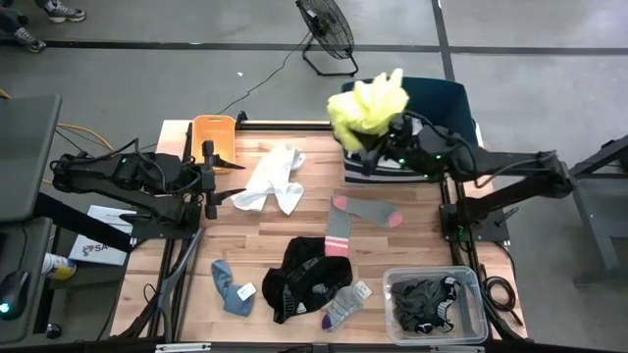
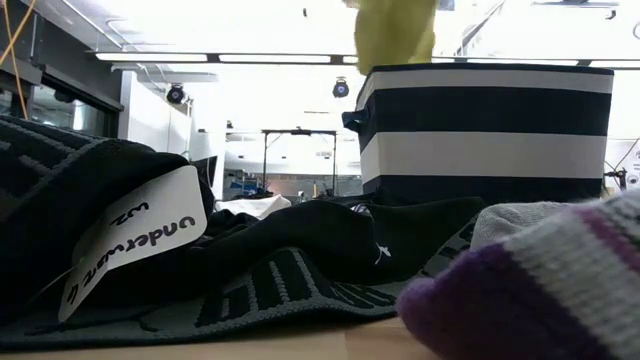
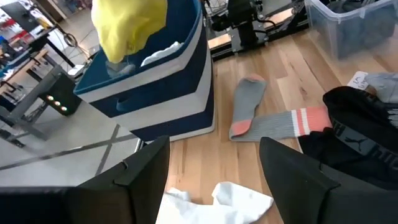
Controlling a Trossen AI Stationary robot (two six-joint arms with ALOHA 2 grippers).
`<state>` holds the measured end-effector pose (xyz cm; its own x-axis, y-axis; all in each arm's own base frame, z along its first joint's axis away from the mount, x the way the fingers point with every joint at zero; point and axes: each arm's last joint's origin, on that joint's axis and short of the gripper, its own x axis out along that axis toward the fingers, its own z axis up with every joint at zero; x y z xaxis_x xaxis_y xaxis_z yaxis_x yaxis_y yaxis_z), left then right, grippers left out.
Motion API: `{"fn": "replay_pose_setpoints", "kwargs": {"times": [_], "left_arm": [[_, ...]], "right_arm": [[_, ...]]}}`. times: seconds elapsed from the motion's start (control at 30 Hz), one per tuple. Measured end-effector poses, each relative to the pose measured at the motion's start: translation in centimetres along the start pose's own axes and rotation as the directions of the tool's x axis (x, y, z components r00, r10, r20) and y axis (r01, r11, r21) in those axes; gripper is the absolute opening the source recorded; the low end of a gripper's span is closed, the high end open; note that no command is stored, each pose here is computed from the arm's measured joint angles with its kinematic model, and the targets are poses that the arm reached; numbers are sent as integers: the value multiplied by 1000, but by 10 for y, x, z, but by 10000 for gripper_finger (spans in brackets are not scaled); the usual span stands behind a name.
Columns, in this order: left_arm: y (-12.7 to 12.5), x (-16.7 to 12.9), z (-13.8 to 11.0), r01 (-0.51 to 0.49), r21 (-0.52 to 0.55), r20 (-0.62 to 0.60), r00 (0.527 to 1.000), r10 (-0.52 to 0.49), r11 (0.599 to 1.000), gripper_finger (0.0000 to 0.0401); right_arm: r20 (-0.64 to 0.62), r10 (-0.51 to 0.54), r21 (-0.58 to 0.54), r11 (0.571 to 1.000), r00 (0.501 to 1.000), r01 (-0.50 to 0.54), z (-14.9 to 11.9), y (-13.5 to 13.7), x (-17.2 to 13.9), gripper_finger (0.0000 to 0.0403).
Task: Pick & Place Cloths
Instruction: Put the yellow shirt into the blue bin
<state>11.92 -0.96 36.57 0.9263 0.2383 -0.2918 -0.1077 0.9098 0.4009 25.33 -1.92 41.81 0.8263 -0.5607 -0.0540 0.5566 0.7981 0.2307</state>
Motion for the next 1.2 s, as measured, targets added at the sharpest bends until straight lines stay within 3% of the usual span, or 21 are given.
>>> {"fn": "replay_pose_setpoints", "kwargs": {"times": [0.13, 0.33, 0.6, 1.2], "left_arm": [[0, 0, -1, 2, -14, -12, 1000, -2, 1000, 243], [-1, 0, -2, 5, -29, -24, 1000, -6, 1000, 243], [-1, 0, -4, 8, -44, -39, 999, -10, 999, 243], [-10, 10, -17, 17, -68, -90, 996, -23, 998, 243]], "right_arm": [[-55, -144, -2, 990, 988, 144, 1, -19, -12, 67], [-176, -321, -2, 945, 930, 326, -11, -44, -15, 67], [-335, -496, -19, 854, 801, 521, -29, -75, -14, 67], [-561, -612, -106, 721, 558, 685, -61, -121, 25, 70]]}}
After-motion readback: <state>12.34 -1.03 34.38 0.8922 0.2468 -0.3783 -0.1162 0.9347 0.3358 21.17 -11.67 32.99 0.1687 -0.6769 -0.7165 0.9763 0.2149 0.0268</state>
